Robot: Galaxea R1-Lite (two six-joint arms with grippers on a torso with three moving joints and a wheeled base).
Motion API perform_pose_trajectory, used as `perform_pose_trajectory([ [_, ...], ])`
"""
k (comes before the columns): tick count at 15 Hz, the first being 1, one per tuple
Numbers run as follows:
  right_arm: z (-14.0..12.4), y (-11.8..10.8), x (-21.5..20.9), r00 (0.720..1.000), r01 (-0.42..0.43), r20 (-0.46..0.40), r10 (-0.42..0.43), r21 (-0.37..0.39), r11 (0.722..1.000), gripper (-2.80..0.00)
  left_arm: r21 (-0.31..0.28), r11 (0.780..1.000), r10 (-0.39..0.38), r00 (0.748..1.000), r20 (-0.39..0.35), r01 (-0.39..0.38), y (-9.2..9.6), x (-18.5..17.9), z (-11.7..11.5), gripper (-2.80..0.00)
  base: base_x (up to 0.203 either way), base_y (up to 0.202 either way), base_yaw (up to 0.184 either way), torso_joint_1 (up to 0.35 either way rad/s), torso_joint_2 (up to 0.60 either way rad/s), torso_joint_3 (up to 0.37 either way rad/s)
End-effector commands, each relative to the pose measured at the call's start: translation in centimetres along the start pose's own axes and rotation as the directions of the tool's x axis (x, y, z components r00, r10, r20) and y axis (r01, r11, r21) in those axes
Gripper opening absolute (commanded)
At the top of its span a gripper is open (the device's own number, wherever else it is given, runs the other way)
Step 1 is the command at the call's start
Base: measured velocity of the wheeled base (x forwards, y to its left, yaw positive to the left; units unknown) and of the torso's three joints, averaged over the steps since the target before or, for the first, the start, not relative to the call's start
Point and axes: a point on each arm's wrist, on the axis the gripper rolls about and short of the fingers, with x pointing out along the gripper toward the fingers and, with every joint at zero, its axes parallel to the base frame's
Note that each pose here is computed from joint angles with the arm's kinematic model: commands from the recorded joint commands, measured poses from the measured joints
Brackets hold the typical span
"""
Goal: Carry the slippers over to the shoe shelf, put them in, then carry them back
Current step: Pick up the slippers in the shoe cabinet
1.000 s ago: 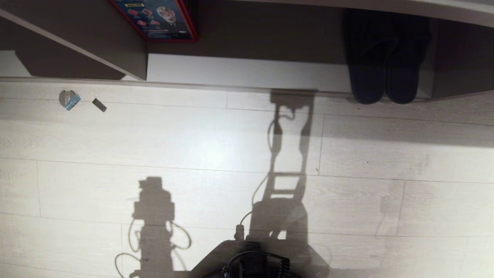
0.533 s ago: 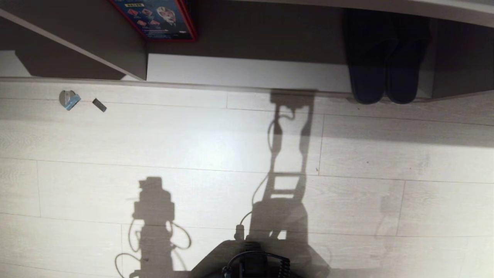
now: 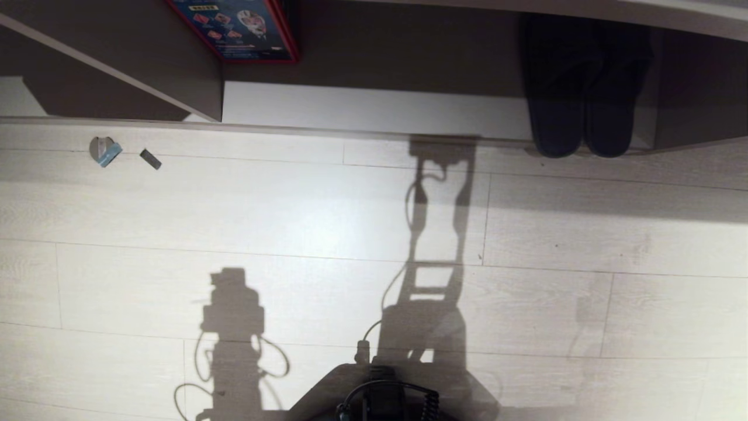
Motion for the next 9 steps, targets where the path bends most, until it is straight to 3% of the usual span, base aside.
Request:
perform_pose_trajectory([
  [1, -0.02, 0.00, 0.04, 1.000, -0.001, -0.004, 0.001, 0.000, 1.000, -2.80, 0.000, 1.000, 0.001, 1.000, -0.001, -0.001, 0.00, 0.01, 0.00, -2.80, 0.000, 0.000, 0.000, 0.000, 0.00, 0.000],
  [9, 0.05, 0.00, 0.04, 1.000, -0.003, 0.003, 0.003, 0.008, 1.000, -2.80, 0.000, 1.000, 0.001, 1.000, -0.001, -0.001, 0.00, 0.01, 0.00, -2.80, 0.000, 0.000, 0.000, 0.000, 0.00, 0.000],
])
